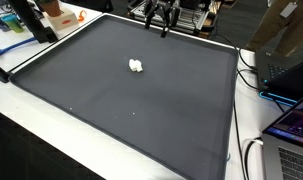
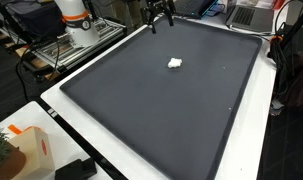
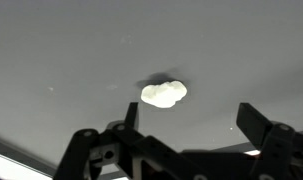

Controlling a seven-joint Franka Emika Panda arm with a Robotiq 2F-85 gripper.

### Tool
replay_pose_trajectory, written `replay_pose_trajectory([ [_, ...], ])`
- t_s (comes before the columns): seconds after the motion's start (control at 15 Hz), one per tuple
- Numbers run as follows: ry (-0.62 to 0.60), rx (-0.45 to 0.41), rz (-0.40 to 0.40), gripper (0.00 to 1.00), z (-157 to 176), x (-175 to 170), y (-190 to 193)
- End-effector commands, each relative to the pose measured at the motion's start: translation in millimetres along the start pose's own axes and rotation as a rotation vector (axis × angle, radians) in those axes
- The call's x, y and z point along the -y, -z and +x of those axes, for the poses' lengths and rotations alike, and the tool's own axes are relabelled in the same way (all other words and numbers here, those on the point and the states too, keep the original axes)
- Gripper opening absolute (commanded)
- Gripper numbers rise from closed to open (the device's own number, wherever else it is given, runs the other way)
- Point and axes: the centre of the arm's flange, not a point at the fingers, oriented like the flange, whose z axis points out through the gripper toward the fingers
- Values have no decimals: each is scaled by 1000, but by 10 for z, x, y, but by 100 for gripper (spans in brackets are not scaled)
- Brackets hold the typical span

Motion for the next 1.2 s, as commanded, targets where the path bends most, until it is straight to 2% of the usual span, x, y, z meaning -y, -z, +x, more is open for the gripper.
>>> replay_pose_trajectory([
  [0.0, 2, 4, -5, 100, -34, 18, -11],
  [0.4, 0, 6, -11, 100, -49, 19, -23],
  [0.87, -5, -89, -72, 100, -172, 104, -402],
  [1.13, -50, -144, -86, 100, -172, 225, -530],
])
